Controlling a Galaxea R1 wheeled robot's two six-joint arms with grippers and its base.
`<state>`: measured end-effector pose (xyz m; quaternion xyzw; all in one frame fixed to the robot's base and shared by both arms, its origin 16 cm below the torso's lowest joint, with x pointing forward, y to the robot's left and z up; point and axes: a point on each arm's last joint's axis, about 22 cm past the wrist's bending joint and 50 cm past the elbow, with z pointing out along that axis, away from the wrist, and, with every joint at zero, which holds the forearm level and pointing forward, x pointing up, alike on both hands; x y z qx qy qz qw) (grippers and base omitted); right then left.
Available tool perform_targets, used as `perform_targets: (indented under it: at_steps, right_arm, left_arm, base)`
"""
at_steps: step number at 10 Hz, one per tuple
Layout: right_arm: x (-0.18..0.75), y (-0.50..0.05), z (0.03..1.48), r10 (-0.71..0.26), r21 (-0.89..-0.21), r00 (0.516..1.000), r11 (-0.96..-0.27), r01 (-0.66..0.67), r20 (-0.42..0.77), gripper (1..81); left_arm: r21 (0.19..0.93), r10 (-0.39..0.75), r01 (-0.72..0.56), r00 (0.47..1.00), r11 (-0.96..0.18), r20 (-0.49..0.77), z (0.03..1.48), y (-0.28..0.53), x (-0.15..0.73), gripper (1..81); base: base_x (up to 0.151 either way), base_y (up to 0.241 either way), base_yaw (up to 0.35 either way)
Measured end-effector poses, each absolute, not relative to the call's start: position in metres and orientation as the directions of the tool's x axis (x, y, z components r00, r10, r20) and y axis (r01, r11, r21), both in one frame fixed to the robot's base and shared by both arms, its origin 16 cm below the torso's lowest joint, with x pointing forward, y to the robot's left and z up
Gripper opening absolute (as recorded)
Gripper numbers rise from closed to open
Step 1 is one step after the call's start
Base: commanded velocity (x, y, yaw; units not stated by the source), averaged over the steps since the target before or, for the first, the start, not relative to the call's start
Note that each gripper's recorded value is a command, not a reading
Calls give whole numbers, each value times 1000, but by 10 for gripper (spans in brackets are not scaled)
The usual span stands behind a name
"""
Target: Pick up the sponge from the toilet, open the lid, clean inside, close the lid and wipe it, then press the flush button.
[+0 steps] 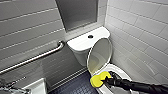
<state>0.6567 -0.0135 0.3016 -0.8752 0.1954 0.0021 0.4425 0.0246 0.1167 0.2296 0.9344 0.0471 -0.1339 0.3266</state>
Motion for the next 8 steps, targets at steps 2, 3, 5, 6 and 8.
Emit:
perform_targets:
  at_steps: [2, 3, 5, 6, 8]
  right_arm:
    - [603, -28, 301, -301, -754, 923, -541, -374, -241, 10]
    - [591, -44, 296, -305, -742, 919, -549, -385, -251, 10]
    - [578, -54, 296, -306, -740, 915, -545, -394, -262, 10]
    - [570, -67, 297, -306, -730, 913, -554, -401, -269, 10]
    - [554, -106, 301, -317, -700, 906, -578, -420, -281, 10]
  left_arm:
    - [601, 1, 176, 960, -780, -280, 231, 115, 25, 811]
    - [599, 2, 176, 960, -781, -279, 230, 117, 25, 811]
    - [600, 3, 176, 961, -781, -278, 230, 116, 26, 811]
    - [601, -2, 171, 961, -781, -275, 230, 116, 26, 811]
    - [607, -9, 161, 963, -778, -268, 231, 115, 26, 811]
  base:
    - [0, 0, 0]
    - [0, 0, 0]
    - [0, 0, 0]
    - [0, 0, 0]
    - [0, 0, 0]
